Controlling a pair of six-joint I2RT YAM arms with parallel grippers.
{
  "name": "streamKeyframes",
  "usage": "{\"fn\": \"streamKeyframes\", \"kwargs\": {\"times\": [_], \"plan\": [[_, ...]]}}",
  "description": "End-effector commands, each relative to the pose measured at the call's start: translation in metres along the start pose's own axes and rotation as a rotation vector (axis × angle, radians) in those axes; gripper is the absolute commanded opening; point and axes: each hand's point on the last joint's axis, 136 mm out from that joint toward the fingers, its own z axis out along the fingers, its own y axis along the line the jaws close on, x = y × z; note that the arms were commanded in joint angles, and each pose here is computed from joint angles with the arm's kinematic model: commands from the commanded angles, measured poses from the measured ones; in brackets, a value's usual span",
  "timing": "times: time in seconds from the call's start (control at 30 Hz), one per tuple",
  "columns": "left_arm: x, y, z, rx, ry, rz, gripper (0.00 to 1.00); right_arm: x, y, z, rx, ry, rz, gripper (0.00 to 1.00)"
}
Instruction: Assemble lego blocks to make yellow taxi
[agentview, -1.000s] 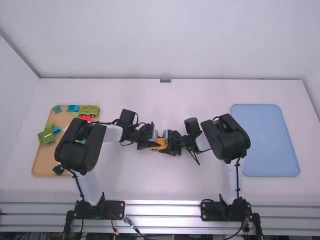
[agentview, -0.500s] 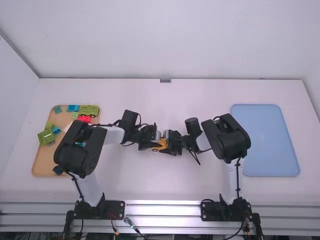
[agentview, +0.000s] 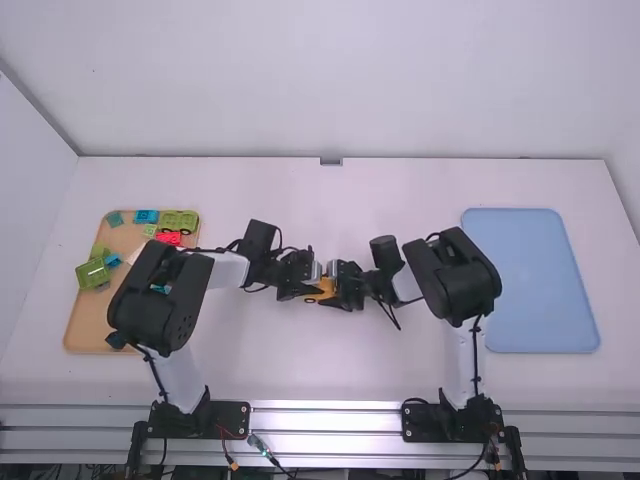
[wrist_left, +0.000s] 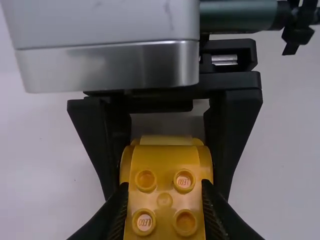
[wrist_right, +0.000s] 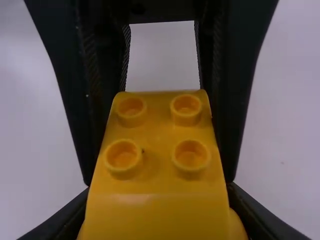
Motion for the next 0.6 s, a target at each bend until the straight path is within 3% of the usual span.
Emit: {"fn": "streamKeyframes", "kwargs": {"times": [0.0, 0.33, 0.57], "plan": [[0.036, -0.021, 0.013, 0.040, 0.123, -0.071, 0.23, 0.007, -0.003, 0.003, 0.018, 0.030, 0.025, 0.45], [0.025, -0.015, 0.011, 0.042, 0.071, -0.063, 0.29, 0.008, -0.003, 0.003, 0.019, 0.033, 0.026, 0.45], [0.022, -0.013, 0.010, 0.036, 0.068, -0.055, 0.38, 0.008, -0.003, 0.003, 0.020, 0.033, 0.026, 0.46]]}}
